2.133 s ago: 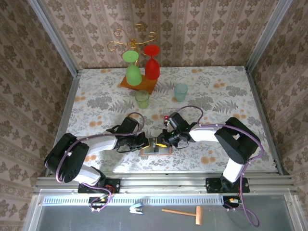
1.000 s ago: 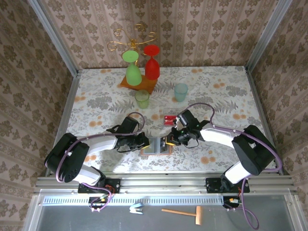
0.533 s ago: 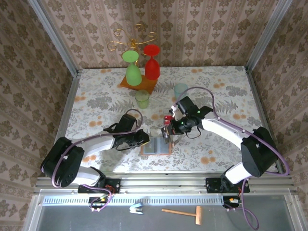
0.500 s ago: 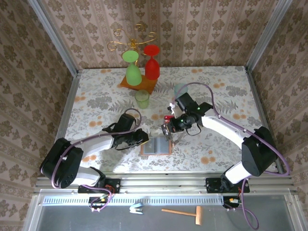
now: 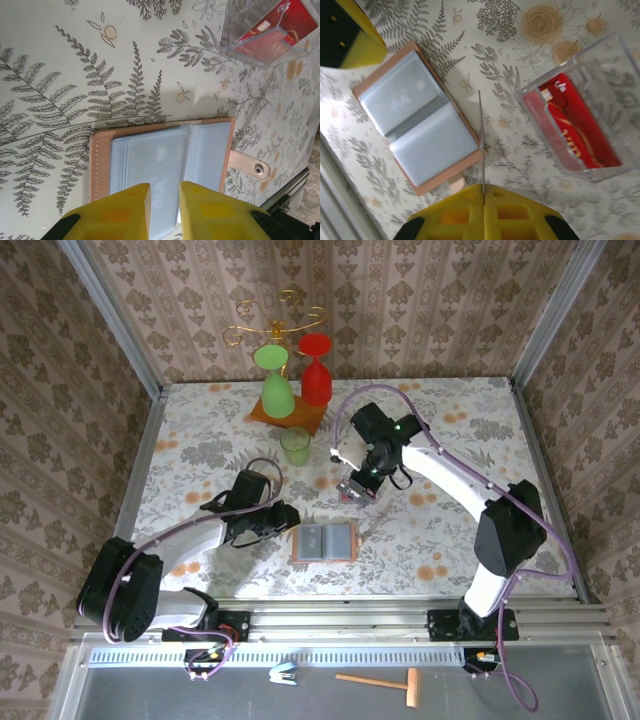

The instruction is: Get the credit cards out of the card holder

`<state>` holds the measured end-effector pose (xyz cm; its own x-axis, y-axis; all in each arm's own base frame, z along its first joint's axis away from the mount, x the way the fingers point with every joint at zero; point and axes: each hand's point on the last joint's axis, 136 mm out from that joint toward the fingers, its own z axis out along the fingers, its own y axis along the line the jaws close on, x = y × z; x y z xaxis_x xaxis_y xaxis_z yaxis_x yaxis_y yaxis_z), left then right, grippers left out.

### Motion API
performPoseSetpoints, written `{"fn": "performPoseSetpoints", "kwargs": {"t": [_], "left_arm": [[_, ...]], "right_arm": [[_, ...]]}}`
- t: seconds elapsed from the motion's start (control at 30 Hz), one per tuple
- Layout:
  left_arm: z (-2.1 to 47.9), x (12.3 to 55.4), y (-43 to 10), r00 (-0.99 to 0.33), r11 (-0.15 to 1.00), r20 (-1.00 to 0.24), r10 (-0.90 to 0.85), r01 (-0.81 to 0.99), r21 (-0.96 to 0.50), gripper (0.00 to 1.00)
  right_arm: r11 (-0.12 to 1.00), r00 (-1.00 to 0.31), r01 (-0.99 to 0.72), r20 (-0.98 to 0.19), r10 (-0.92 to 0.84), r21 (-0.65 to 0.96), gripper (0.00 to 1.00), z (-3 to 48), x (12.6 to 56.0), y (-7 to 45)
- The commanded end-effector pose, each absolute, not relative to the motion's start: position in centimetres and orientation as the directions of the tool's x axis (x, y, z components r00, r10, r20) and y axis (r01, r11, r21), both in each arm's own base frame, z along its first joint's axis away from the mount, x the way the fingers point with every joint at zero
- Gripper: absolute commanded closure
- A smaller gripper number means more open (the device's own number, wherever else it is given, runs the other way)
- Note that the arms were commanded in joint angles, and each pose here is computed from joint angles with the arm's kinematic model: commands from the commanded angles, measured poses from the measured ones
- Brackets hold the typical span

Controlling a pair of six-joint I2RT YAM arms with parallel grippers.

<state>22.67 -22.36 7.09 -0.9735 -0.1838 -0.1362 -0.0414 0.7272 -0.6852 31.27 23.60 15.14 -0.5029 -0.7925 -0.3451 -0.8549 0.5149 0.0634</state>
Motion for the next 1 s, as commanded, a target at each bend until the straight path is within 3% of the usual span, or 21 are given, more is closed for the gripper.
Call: {"fn": "performPoseSetpoints", "kwargs": {"t": [0.0,0.3,0.97], "left_arm": [[8.1,23.0,-21.9,-0.971,0.723,-0.160,-0.178,-0.019,-0.690,0.75],[8.3,22.7,-20.7,-0.964,0.725,-0.154,-0.216,-0.053,-0.687,0.75],[8.8,22.1,-19.7,-0.964,0.744,-0.115,-0.240,-0.107,-0.659,0.74]], "right_arm": [[0.370,-0.359,-0.929,-0.224,-0.906,-0.010,1.00,14.8,31.6,21.6],[0.248,-0.235,-0.968,-0.184,-0.954,-0.051,1.00,16.6,35.1,21.1],[0.199,-0.206,-0.978,-0.150,-0.967,0.061,1.00,14.3,39.0,21.1]]}}
